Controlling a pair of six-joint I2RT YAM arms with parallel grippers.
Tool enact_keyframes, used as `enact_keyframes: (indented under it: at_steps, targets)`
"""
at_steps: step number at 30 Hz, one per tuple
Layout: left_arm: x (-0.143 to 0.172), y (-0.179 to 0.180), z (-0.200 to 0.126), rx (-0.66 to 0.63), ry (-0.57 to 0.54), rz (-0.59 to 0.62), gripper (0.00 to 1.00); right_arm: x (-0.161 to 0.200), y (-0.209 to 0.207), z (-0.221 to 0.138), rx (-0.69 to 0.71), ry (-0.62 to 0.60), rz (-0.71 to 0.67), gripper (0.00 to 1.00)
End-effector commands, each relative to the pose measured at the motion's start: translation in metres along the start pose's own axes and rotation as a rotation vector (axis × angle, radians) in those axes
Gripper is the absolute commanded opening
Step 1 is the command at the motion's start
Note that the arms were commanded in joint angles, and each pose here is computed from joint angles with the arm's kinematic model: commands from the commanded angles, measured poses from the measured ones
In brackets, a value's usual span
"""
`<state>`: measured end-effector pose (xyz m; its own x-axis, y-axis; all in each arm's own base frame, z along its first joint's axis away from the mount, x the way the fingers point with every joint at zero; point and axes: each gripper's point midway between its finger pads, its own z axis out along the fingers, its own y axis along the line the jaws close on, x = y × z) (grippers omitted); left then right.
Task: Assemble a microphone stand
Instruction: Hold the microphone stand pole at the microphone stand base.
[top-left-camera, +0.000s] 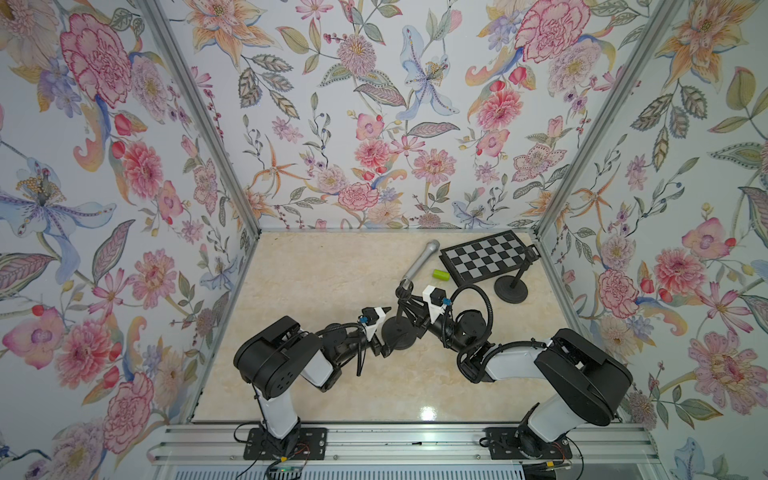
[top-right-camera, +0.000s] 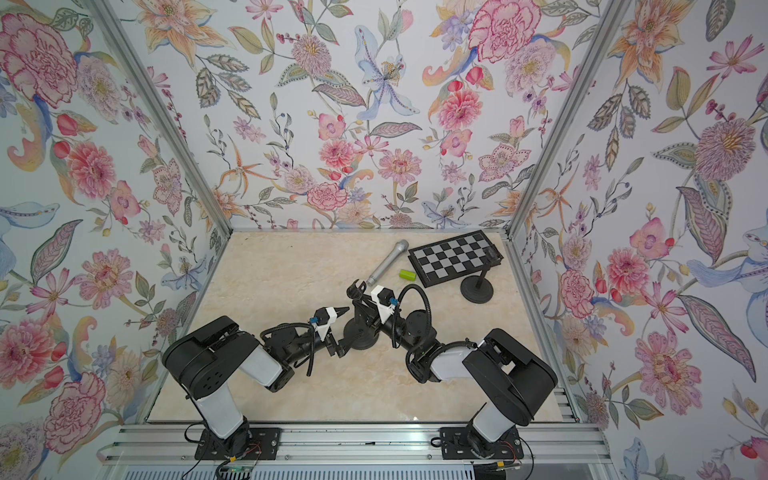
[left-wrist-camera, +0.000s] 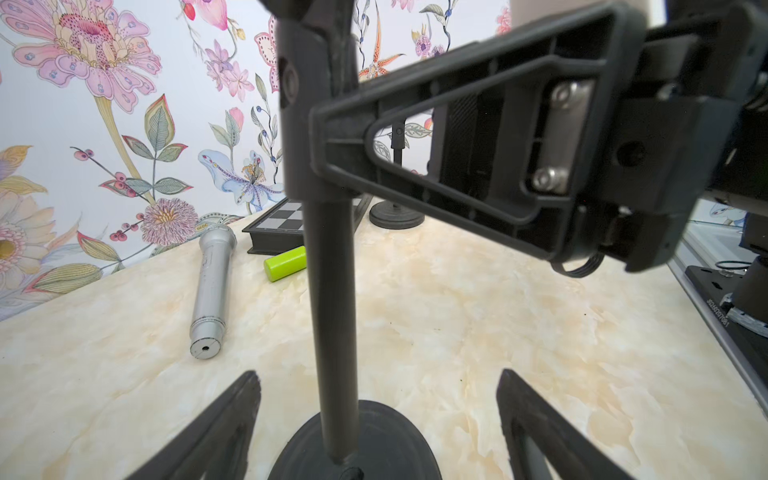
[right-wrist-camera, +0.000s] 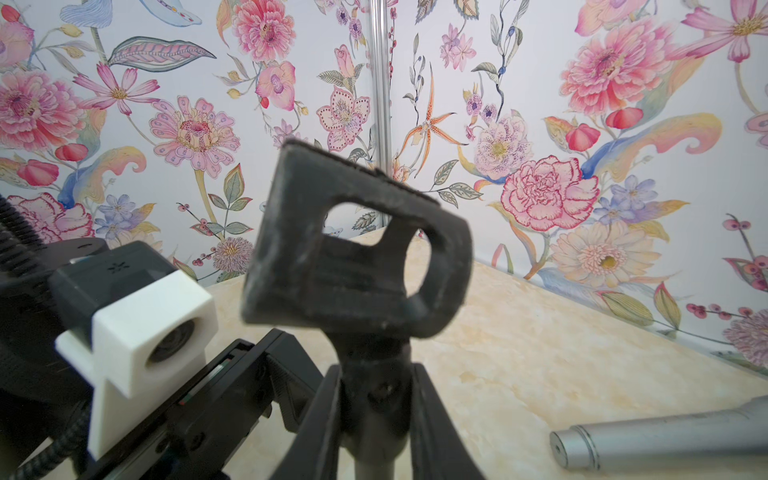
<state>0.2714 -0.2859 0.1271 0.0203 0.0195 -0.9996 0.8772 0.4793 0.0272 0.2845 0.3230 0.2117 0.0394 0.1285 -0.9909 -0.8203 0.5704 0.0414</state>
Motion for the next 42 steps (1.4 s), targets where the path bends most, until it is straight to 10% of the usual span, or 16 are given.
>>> enact_keyframes:
  at_steps: [1, 14, 42]
  targets:
    - [-0.042, 0.004, -0.005, -0.052, -0.189, 0.158, 0.86, -0.008, 0.003, -0.002, -0.017, -0.072, -0.032, 0.00]
    - [-0.026, 0.013, 0.019, -0.027, -0.174, 0.107, 0.63, 0.033, -0.007, -0.003, 0.013, -0.006, -0.041, 0.00]
    - [-0.019, 0.002, 0.031, 0.037, -0.173, 0.131, 0.59, 0.083, -0.013, -0.038, 0.090, 0.264, -0.119, 0.00]
